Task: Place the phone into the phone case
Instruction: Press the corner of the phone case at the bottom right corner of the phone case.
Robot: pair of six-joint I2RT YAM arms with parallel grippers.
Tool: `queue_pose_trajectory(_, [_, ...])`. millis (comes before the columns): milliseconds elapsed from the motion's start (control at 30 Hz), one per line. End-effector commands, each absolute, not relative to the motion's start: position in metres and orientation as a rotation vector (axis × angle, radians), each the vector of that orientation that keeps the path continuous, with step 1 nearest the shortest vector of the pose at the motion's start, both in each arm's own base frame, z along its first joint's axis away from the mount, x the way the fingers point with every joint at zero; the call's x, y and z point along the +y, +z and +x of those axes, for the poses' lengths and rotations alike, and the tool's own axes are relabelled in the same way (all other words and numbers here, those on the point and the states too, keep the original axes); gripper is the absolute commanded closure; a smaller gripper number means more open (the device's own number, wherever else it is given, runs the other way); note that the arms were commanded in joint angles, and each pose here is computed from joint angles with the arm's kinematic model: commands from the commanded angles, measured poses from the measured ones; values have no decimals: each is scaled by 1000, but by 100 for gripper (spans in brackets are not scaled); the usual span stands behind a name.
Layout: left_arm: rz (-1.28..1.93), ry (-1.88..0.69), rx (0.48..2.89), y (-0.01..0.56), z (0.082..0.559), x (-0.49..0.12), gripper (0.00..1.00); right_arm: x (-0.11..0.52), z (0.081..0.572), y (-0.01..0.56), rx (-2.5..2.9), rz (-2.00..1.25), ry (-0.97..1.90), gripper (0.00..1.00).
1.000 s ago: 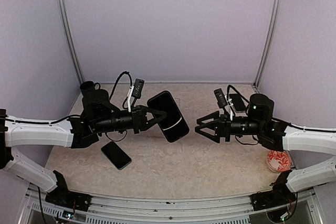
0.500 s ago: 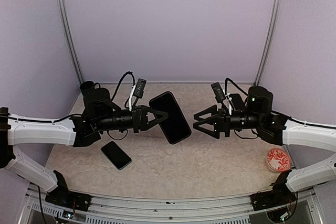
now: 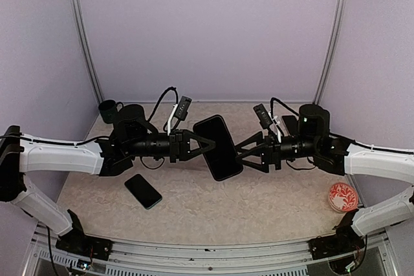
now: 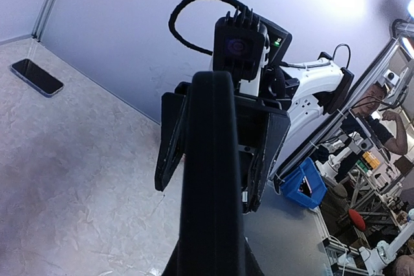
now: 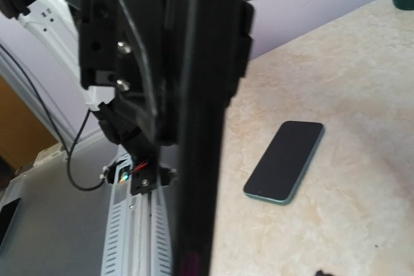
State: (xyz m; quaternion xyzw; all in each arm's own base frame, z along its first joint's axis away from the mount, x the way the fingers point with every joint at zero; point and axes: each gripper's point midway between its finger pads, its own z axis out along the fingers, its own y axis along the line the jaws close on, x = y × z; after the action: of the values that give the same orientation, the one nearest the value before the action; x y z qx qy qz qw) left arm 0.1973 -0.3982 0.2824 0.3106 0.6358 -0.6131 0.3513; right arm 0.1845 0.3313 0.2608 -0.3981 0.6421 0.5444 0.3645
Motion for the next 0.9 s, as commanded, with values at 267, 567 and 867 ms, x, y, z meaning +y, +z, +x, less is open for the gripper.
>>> queue_pose_trajectory(267, [865, -1628, 1513, 313, 199, -408, 100, 336, 182, 261, 1654, -1089, 1431, 36])
queue_pose_trajectory(567, [912, -1628, 1538, 307, 197, -412, 100, 337, 176, 254, 1673, -1142, 1453, 46])
queue_pose_trajectory(867, [923, -1630, 1549, 304, 199, -416, 100, 334, 170, 252, 1674, -1178, 1459, 54])
